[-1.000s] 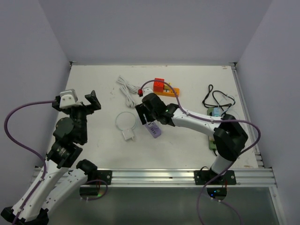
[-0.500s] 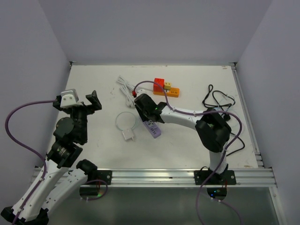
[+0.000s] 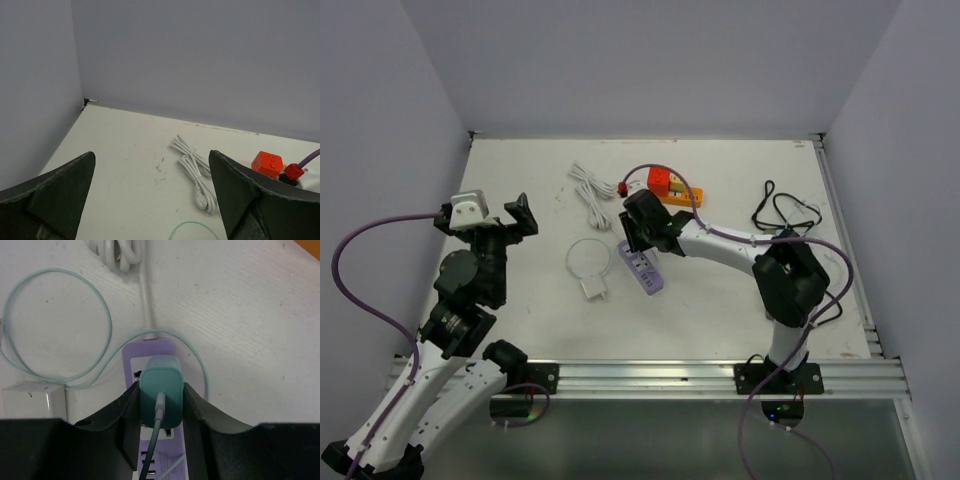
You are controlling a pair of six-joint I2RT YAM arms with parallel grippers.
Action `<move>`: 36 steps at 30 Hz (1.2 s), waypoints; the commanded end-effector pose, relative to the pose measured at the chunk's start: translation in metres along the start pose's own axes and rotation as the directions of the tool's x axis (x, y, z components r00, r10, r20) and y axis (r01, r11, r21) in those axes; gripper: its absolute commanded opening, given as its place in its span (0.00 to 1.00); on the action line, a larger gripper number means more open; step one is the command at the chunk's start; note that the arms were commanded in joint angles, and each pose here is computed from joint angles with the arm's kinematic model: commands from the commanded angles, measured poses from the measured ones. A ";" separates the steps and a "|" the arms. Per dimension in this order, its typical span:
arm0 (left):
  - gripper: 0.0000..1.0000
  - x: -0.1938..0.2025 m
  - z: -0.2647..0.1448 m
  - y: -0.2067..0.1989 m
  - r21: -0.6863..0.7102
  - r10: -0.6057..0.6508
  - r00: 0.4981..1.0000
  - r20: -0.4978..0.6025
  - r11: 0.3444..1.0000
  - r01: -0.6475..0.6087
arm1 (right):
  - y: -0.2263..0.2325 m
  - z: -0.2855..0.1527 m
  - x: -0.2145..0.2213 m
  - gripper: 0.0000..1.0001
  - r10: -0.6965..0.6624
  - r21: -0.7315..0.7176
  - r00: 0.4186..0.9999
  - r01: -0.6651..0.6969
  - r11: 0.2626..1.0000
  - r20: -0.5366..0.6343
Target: Pull the plug off the socket
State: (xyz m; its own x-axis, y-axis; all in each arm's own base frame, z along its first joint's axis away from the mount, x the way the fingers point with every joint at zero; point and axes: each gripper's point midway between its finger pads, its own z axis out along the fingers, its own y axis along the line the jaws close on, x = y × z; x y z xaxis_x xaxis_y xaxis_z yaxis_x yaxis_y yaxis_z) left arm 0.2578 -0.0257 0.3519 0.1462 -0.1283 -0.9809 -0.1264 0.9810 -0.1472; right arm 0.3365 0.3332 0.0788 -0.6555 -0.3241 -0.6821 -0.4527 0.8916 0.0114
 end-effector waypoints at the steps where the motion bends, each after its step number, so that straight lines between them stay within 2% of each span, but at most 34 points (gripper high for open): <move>1: 1.00 -0.007 0.000 -0.001 0.006 0.001 1.000 0.006 1.000 -0.001 | -0.002 -0.026 -0.034 0.00 0.208 -0.165 0.975 -0.193 0.967 0.075; 7: 1.00 -0.007 0.000 -0.001 0.009 0.001 1.000 0.006 1.000 -0.002 | -0.009 -0.030 -0.036 0.00 0.309 -0.274 0.950 -0.286 0.918 0.044; 12: 1.00 -0.007 0.000 -0.001 0.006 0.005 1.000 0.007 1.000 -0.005 | -0.007 -0.048 -0.050 0.00 0.310 -0.323 0.944 -0.262 0.910 0.109; 15: 1.00 -0.008 0.001 -0.001 0.006 0.004 1.000 0.008 1.000 -0.004 | -0.018 -0.067 -0.061 0.00 0.301 -0.294 0.938 -0.243 0.925 0.174; 17: 1.00 -0.006 0.001 -0.001 0.008 0.005 1.000 0.005 1.000 -0.006 | -0.037 -0.081 -0.063 0.00 0.280 -0.204 0.935 -0.237 0.950 0.217; 21: 1.00 -0.008 0.000 -0.002 0.011 0.004 1.000 0.007 1.000 -0.004 | -0.070 -0.088 -0.039 0.04 0.266 -0.106 0.942 -0.249 0.963 0.205; 25: 1.00 -0.008 0.000 -0.002 0.015 0.004 1.000 0.007 1.000 -0.004 | -0.103 -0.081 -0.010 0.04 0.333 -0.056 0.925 -0.329 0.943 0.182; 32: 1.00 -0.006 0.001 -0.004 0.023 0.006 1.000 0.002 1.000 -0.006 | -0.121 -0.063 0.026 0.06 0.431 -0.064 0.890 -0.427 0.902 0.145; 35: 1.00 -0.006 0.001 -0.004 0.021 0.006 1.000 0.002 1.000 -0.006 | -0.129 -0.056 0.036 0.09 0.469 -0.057 0.872 -0.466 0.883 0.142; 36: 1.00 -0.005 0.001 -0.004 0.020 0.005 1.000 0.001 1.000 -0.005 | -0.129 -0.054 0.039 0.14 0.479 -0.068 0.866 -0.475 0.878 0.143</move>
State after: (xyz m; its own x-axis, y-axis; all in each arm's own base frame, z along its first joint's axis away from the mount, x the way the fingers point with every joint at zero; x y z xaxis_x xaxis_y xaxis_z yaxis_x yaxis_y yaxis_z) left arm 0.2593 -0.0285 0.3505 0.1394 -0.1245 -0.9824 -0.1161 0.9832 -0.1411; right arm 0.3196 0.1804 0.0769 -0.7505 0.1097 -0.6517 -0.1245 0.9450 0.3024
